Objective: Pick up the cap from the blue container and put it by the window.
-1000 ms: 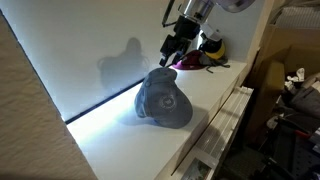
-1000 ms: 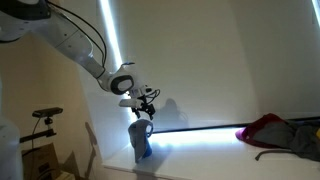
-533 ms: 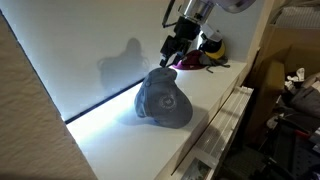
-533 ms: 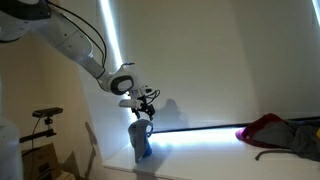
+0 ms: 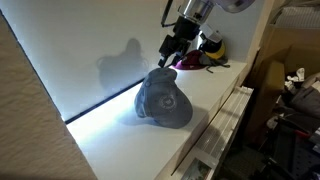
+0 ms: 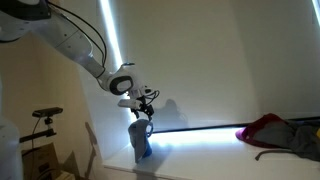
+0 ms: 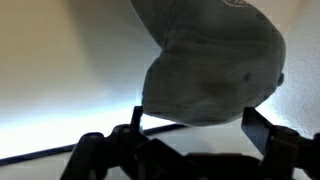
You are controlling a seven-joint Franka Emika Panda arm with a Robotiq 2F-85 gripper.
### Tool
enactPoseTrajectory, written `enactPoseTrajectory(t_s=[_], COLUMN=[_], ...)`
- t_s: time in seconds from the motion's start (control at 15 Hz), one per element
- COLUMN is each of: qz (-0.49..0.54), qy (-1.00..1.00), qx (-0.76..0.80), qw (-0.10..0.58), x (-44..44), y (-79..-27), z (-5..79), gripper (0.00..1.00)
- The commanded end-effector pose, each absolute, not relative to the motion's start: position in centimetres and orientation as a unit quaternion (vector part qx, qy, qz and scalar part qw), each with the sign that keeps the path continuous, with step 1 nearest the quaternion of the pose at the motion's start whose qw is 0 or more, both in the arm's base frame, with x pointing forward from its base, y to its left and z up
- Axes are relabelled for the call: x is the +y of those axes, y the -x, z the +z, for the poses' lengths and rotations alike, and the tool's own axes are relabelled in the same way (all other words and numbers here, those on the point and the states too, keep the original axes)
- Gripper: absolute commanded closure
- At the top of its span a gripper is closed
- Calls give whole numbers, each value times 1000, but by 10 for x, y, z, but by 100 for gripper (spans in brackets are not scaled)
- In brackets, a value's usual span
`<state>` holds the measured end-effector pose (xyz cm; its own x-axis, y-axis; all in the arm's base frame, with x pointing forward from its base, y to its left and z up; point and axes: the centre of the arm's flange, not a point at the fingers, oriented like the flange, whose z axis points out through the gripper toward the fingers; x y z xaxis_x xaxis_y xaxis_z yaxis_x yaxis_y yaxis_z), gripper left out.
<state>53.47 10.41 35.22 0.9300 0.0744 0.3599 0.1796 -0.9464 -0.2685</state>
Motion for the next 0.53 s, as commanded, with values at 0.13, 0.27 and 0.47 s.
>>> enactPoseTrajectory(t_s=[0.13,0.27,0.47], qz=[-157,-153,-153], qy=[963,963,964], qx=[-57,-53,-50], qw=[212,216,212], x=[106,105,100], y=[-535,-536,-537], z=[347,349,353], gripper=[26,40,61])
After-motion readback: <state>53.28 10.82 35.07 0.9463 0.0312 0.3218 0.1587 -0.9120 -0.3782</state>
